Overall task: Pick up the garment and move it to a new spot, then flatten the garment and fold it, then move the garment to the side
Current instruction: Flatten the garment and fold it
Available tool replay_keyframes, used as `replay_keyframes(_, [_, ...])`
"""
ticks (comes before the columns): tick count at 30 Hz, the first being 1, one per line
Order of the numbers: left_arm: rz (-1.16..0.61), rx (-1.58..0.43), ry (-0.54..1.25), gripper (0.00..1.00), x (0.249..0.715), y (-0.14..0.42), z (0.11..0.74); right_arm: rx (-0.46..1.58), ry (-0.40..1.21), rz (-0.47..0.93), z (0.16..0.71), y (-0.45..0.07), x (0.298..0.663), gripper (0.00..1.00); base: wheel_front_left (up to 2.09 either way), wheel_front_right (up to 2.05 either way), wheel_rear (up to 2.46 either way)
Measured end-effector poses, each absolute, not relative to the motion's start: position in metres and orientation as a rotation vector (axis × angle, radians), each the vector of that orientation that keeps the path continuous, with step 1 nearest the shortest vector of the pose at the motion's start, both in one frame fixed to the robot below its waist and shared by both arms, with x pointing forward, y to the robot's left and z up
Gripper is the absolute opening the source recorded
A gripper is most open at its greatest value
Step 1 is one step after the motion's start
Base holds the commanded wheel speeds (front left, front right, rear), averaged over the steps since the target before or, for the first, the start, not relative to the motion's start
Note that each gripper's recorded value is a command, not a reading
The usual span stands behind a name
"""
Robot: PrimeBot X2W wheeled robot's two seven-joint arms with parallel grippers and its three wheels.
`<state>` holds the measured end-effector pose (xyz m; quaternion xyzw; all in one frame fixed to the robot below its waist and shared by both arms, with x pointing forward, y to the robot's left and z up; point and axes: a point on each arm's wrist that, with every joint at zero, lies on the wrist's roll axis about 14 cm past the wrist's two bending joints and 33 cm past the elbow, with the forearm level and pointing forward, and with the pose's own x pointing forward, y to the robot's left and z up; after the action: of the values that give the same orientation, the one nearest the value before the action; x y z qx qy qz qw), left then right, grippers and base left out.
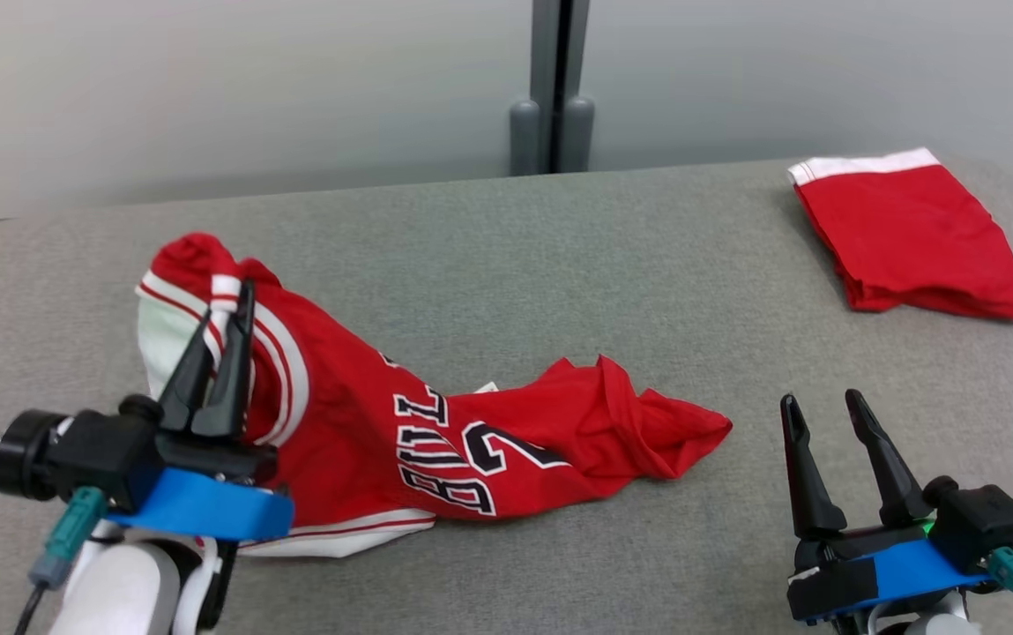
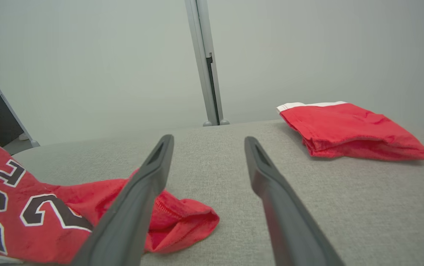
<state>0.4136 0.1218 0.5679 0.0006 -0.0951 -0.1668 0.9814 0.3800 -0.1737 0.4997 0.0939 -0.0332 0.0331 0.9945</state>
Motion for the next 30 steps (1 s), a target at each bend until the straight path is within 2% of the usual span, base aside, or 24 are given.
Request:
replay_keyframes(15, [-0.380, 0.065, -0.137, 0.00, 0.510, 0.118, 0.540, 0.165, -0.017, -0.031, 0.480, -0.207, 0.393, 1.00, 0.00, 0.00, 0.00])
replay_keyframes(30, [-0.403, 0.120, 0.000, 0.00, 0.597, 0.112, 0.480, 0.131, 0.024, -0.076, 0.464, -0.225, 0.411, 1.00, 0.00, 0.00, 0.00])
